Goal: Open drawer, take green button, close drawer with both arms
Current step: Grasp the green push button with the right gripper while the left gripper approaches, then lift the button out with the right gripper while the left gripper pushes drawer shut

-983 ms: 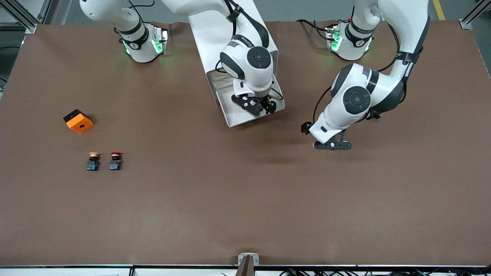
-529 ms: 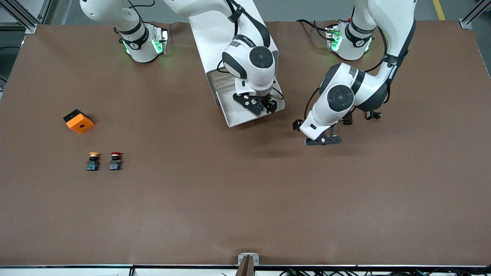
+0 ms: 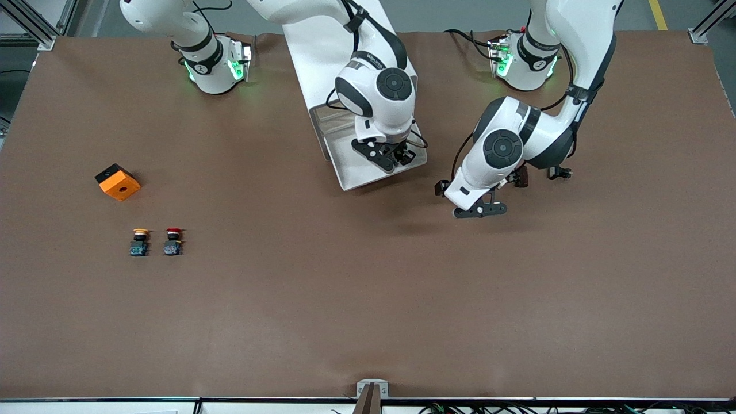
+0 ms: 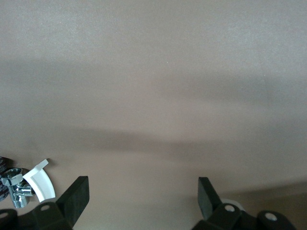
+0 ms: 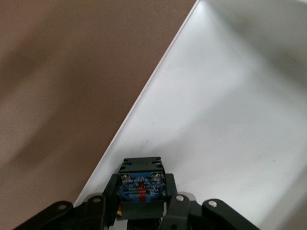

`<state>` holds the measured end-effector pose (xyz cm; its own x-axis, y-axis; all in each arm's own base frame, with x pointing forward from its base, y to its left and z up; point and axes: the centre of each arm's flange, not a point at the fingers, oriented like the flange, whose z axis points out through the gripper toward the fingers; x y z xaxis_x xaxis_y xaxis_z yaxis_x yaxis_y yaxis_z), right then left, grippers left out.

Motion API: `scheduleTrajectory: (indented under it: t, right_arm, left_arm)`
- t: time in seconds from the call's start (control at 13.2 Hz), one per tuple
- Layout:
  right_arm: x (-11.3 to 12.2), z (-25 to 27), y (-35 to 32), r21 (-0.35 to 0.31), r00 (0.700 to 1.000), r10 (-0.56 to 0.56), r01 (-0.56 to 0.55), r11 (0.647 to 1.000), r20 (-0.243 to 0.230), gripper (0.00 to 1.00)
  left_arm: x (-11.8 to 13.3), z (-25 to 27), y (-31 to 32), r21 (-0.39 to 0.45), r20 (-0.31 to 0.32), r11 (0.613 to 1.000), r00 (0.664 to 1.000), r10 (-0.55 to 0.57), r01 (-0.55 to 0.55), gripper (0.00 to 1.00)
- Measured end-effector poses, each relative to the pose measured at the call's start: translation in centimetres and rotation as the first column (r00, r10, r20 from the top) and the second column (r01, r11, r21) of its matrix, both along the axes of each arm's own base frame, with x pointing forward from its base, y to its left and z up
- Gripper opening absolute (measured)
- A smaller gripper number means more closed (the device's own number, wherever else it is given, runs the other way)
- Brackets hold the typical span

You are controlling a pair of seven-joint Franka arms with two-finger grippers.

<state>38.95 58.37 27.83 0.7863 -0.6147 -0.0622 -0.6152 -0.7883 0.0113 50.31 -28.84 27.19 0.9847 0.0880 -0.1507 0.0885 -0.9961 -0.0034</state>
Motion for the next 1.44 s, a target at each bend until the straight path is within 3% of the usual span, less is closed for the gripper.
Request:
scheduleTrajectory:
  t: [0.3, 0.53, 0.91, 1.13, 1.44]
  right_arm:
    - [2.1, 2.5, 0.1, 0.029, 0.999, -0.022, 0.021, 0.999, 0.027, 0.41]
    - [5.9, 6.7, -1.8, -0.004, 0.999, -0.032, 0.032, 0.999, -0.005, 0.41]
    - [11.7, 13.2, -9.1, -0.012, 0.990, 0.132, -0.132, 0.991, -0.051, 0.41]
    - [13.9, 14.8, -14.7, 0.029, 0.976, 0.219, -0.219, 0.975, -0.012, 0.41]
    - [14.5, 10.9, -25.3, 0.054, 0.936, 0.349, -0.351, 0.935, 0.035, 0.41]
  left_arm:
    - [-0.6, -0.4, -0.9, 0.010, -0.005, 0.999, 0.999, 0.045, -0.045, 1.00]
    - [-1.2, -1.8, -2.7, 0.003, 0.011, 0.996, 0.996, 0.094, -0.094, 1.00]
    - [-2.9, -3.9, -5.7, 0.004, 0.016, 0.985, 0.985, 0.170, -0.170, 1.00]
    - [-6.1, -4.4, -10.1, 0.005, 0.022, 0.979, 0.979, 0.202, -0.203, 1.00]
    - [-9.9, -5.3, -13.8, 0.024, 0.014, 0.976, 0.976, 0.215, -0.216, 1.00]
